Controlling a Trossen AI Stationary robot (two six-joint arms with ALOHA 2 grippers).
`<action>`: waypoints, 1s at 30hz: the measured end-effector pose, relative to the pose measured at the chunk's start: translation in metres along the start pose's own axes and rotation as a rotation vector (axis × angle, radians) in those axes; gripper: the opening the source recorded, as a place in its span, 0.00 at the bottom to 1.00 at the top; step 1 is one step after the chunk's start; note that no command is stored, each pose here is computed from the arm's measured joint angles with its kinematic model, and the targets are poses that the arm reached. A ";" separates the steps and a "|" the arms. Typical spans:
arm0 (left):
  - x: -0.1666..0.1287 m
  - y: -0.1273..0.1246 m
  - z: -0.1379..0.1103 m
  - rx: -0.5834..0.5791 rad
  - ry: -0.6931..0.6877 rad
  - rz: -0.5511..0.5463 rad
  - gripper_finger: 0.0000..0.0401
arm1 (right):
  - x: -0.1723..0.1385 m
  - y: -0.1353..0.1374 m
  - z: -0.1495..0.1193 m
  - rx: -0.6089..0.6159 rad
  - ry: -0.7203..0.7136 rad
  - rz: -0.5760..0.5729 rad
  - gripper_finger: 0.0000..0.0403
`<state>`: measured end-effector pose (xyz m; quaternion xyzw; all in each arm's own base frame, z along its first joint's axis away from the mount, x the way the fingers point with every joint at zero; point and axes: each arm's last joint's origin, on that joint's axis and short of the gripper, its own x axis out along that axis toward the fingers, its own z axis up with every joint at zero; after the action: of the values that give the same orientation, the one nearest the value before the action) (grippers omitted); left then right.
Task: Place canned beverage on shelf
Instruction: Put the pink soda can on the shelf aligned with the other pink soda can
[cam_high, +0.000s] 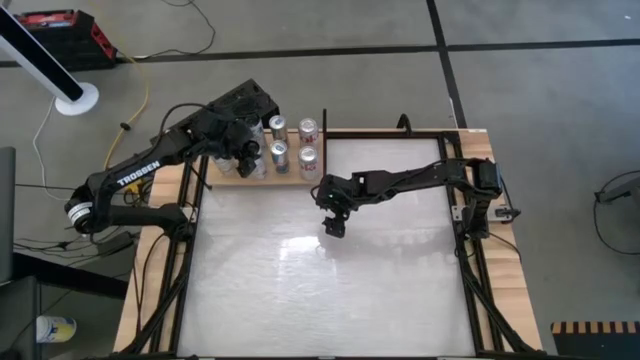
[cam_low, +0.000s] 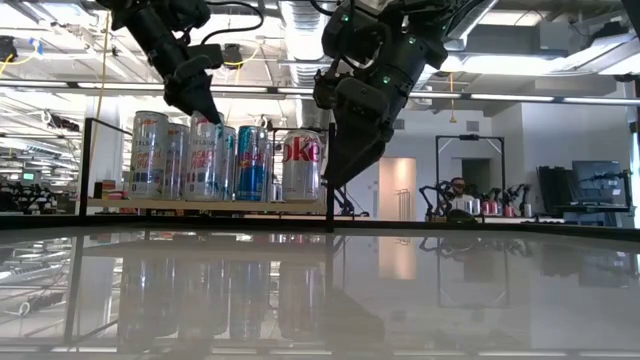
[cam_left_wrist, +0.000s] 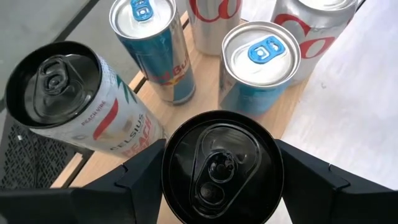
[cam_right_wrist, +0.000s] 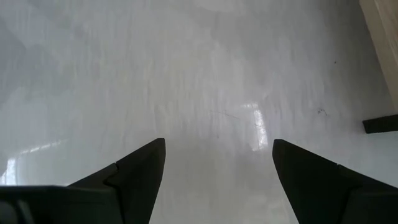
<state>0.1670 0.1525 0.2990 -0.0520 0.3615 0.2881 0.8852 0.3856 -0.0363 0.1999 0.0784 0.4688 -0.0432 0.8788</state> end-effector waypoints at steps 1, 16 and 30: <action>0.000 0.000 0.000 0.001 -0.004 0.001 0.59 | 0.000 0.000 0.000 0.000 0.000 0.000 0.79; 0.000 0.000 -0.001 0.005 0.005 0.023 0.76 | 0.000 0.000 0.000 0.001 0.000 0.000 0.79; -0.003 0.001 0.000 0.011 0.004 0.077 0.79 | 0.000 -0.001 0.000 0.002 -0.001 -0.001 0.79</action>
<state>0.1648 0.1521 0.3015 -0.0336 0.3668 0.3197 0.8730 0.3856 -0.0374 0.1999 0.0788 0.4686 -0.0442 0.8788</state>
